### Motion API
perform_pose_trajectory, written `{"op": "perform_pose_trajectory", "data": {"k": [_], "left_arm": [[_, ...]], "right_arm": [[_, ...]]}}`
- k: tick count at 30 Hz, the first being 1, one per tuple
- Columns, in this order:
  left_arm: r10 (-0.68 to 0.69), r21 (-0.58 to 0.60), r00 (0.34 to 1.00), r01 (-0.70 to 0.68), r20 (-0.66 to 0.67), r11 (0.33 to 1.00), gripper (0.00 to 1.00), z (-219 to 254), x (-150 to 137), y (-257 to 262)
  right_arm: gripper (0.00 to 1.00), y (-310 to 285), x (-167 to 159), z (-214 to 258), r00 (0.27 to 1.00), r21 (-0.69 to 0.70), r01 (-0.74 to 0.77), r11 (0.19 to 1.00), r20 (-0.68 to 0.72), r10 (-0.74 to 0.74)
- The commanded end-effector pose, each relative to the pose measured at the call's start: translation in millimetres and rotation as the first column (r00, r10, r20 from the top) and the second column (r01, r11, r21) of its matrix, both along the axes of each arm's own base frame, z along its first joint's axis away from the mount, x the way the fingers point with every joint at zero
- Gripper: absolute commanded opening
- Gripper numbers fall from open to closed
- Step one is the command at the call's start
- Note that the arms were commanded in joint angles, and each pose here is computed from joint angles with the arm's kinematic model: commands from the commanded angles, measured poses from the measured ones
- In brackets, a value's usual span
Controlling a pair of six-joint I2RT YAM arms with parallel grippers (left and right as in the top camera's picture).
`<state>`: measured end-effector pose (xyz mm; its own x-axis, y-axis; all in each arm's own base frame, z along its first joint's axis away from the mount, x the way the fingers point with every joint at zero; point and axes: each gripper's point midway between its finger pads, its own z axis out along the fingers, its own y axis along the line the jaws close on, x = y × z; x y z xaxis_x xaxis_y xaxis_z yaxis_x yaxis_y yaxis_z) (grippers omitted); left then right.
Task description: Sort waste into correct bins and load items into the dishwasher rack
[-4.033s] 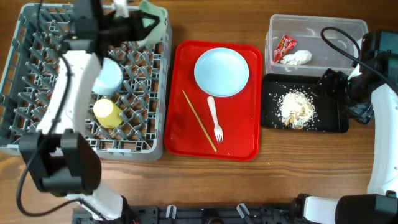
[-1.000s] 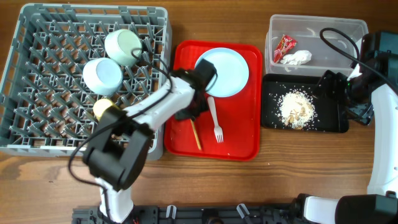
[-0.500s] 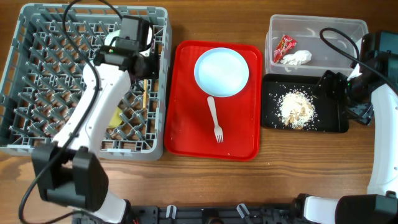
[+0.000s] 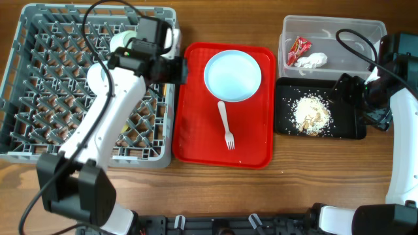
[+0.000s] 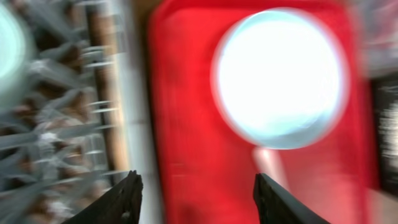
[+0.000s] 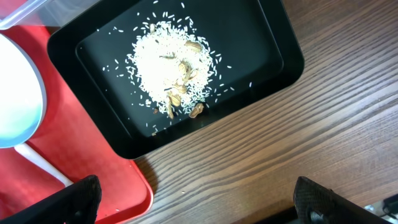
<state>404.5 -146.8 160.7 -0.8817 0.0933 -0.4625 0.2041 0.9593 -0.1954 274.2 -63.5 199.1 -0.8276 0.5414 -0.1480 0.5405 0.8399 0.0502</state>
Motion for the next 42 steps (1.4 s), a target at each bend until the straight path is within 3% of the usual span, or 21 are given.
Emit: {"op": "perform_pose_trajectory", "data": {"k": [1,3,7,10,17,23,25,28,34,42], "left_arm": [[-0.003,-0.163,0.997,-0.010,-0.081,0.987,0.69,11,-28,-64],[-0.008,-0.157,0.989,-0.015,-0.145,0.987,0.70,-7,-42,-89],[0.098,-0.021,0.930,-0.112,-0.354,0.993,0.70,-74,-85,-122],[0.092,0.067,0.891,-0.069,-0.446,0.995,0.71,-110,-116,-135],[0.103,0.180,0.836,-0.005,-0.539,0.984,0.65,-163,-160,-154],[0.169,0.233,0.839,-0.052,-0.517,0.971,0.63,-179,-155,-138],[0.180,0.235,0.836,-0.063,-0.518,0.970,0.58,-180,-152,-135],[0.196,0.249,0.842,-0.077,-0.503,0.966,0.43,-180,-146,-129],[0.229,0.303,0.863,-0.094,-0.449,0.948,0.31,-181,-140,-120],[0.239,0.309,0.841,-0.091,-0.485,0.947,0.29,-180,-149,-118]], "right_arm": [[1.00,-1,2,9,0.999,-0.006,-0.007,1.000,0.035,0.007],[1.00,-1,2,9,0.999,-0.006,-0.007,1.000,0.035,0.007],[1.00,-1,2,9,0.999,-0.006,-0.008,1.000,0.035,0.008],[0.99,-1,2,9,0.999,-0.007,-0.008,1.000,0.036,0.009],[1.00,-1,2,9,0.999,-0.007,-0.014,1.000,0.035,0.015],[1.00,-1,1,9,0.999,-0.007,-0.015,1.000,0.034,0.015],[1.00,-1,1,9,0.999,-0.007,-0.014,1.000,0.034,0.014],[0.99,-1,1,9,0.999,-0.007,-0.014,1.000,0.034,0.015],[1.00,-1,2,9,0.999,-0.008,-0.015,1.000,0.034,0.015],[1.00,-1,2,9,0.999,-0.008,-0.014,1.000,0.035,0.015]]}}
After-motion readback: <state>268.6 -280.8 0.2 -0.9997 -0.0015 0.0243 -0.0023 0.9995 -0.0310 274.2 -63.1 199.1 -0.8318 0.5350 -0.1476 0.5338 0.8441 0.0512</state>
